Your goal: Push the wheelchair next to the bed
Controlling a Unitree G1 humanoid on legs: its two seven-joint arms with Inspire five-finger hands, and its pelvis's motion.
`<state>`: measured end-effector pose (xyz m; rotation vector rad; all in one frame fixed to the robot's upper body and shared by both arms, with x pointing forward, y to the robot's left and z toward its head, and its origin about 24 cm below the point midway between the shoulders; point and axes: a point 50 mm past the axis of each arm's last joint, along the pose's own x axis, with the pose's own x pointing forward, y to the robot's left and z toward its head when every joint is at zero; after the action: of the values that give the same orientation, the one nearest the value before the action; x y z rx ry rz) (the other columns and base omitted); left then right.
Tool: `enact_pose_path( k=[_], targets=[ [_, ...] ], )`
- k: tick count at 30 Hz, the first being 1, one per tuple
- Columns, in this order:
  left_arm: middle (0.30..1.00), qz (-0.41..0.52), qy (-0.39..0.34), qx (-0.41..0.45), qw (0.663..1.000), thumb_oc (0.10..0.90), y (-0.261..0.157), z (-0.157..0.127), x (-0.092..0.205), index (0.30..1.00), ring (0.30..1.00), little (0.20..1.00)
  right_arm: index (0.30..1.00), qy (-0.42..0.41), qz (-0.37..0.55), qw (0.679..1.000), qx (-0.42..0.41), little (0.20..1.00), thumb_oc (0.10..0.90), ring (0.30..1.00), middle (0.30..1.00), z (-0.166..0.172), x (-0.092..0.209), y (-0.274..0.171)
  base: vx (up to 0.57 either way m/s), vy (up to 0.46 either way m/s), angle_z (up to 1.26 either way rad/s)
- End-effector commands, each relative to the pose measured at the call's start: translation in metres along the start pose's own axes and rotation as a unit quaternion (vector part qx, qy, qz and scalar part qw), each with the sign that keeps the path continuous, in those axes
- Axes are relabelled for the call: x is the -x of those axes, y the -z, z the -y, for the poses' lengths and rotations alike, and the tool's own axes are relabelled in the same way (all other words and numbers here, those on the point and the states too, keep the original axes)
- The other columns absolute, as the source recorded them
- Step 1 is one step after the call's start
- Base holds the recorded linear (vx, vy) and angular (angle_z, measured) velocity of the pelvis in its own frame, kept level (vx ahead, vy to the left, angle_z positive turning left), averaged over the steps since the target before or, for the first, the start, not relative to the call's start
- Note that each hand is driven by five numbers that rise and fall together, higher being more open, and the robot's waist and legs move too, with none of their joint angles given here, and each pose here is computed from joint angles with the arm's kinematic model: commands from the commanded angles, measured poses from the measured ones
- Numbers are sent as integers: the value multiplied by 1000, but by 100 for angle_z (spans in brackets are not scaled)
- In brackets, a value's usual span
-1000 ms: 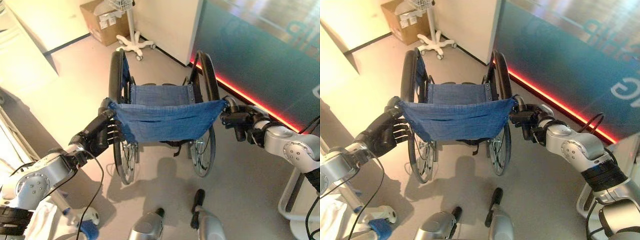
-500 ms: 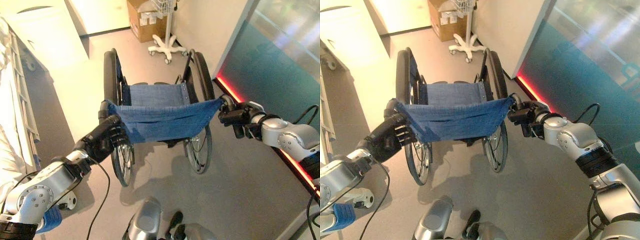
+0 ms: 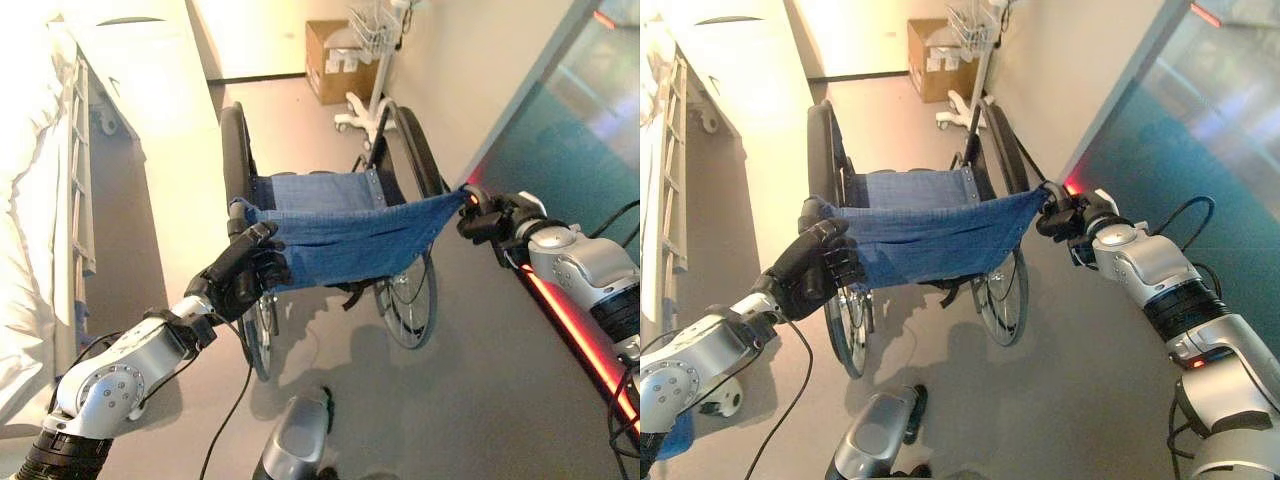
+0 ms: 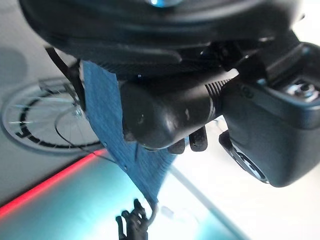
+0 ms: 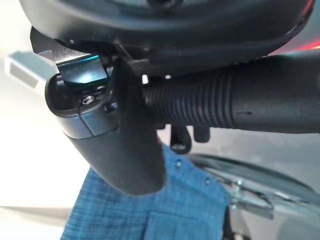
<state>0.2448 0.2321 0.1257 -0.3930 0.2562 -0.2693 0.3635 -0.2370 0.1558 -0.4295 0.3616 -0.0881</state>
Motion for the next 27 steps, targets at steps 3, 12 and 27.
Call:
enact_pose_path(
  k=[3,12,27],
  targets=[
    [300,66,36,-53,996,400,-39,15,-5,300,300,300,300,-189,225,955,-33,300,400,300,300,-69,30,-91,294,-161,26],
    [300,77,77,-57,992,400,-58,26,-7,300,300,300,300,-141,234,962,-6,300,400,300,300,-40,34,-90,253,-323,41],
    [300,96,26,-34,994,400,-40,17,4,300,300,300,300,-184,231,955,26,300,400,300,300,-55,43,-107,211,-467,77]
  ],
)
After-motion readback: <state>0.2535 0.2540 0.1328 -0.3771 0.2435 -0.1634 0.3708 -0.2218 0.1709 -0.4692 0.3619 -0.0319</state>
